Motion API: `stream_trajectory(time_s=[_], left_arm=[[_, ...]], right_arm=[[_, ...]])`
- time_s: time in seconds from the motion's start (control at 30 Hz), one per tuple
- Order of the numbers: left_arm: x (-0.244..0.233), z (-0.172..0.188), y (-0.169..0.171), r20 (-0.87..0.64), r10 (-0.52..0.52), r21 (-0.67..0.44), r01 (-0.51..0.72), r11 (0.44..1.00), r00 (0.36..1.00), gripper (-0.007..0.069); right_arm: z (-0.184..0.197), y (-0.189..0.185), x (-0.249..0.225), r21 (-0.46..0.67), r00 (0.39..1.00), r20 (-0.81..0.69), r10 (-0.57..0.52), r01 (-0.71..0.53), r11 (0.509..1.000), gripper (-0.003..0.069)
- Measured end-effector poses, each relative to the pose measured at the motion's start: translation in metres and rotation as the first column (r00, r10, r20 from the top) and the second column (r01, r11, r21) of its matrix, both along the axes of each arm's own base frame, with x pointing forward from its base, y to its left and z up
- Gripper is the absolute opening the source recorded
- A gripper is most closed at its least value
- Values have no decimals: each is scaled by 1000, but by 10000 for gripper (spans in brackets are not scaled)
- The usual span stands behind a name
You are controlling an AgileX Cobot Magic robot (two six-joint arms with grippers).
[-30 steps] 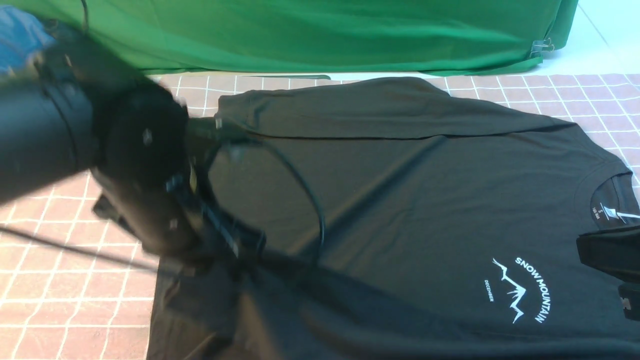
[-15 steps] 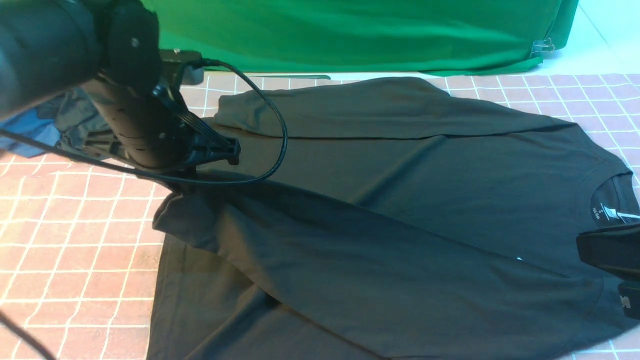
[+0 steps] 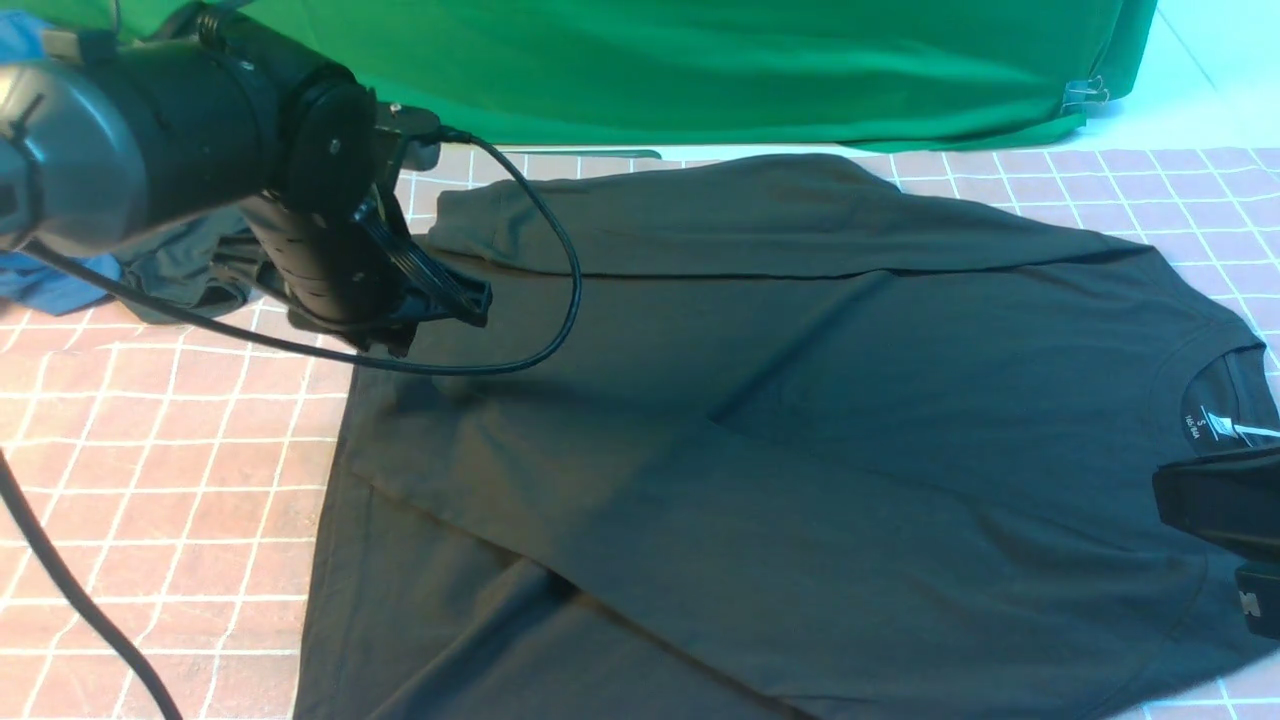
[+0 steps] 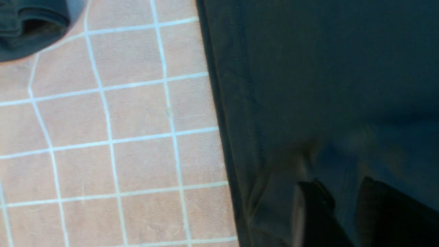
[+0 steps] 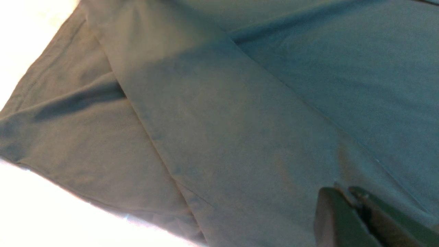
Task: Fold a long-sleeved shirt over a pink coffee tablecloth.
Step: 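Fold the left side of the black T-shirt inward over its body, then fold the left side of the dark shirt inward over its body with the left gripper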
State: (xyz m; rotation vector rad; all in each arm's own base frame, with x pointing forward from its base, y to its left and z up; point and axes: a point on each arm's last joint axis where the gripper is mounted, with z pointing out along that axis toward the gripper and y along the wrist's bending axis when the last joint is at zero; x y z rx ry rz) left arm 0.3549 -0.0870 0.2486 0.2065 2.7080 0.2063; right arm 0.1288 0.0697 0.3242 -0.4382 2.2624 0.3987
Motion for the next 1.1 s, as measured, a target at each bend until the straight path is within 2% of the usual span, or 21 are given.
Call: stream_trajectory(time_s=[0.07, 0.13, 0.2, 0.23, 0.33, 0.43, 0.6, 0.73, 1.1], left_arm=[[-2, 0, 1, -21, 5, 14, -5, 1000, 1000, 281], [-10, -3, 6, -110, 65, 47, -61, 997, 992, 326], [-22, -5, 10, -218, 151, 83, -136, 987, 964, 337], [-23, -6, 10, -228, 158, 86, -142, 986, 961, 337], [-41, -11, 10, -323, 205, 42, -202, 978, 924, 318], [-74, -22, 8, -433, 215, -33, -253, 967, 876, 257], [-109, -32, 11, -475, 218, -96, -297, 950, 852, 211], [-136, -51, 20, -486, 222, -83, -297, 951, 845, 221], [-157, -91, 27, -401, 245, -130, -319, 939, 883, 498]], right_arm=[[0, 0, 0, 0, 1000, 0, 0, 0, 1000, 70], [0, 0, 0, 0, 1000, 0, 0, 0, 1000, 70], [0, 0, 0, 0, 1000, 0, 0, 0, 1000, 70], [0, 0, 0, 0, 1000, 0, 0, 0, 1000, 70], [0, 0, 0, -1, 1000, 0, 0, 0, 1000, 70], [0, 0, 0, -2, 1000, -3, 1, -1, 1000, 70], [0, 0, 0, -2, 1000, -3, 1, -1, 1000, 70], [0, 0, 0, -4, 1000, -1, 2, -2, 1000, 70], [2, 0, 2, 5, 1000, 27, 1, -1, 1000, 70]])
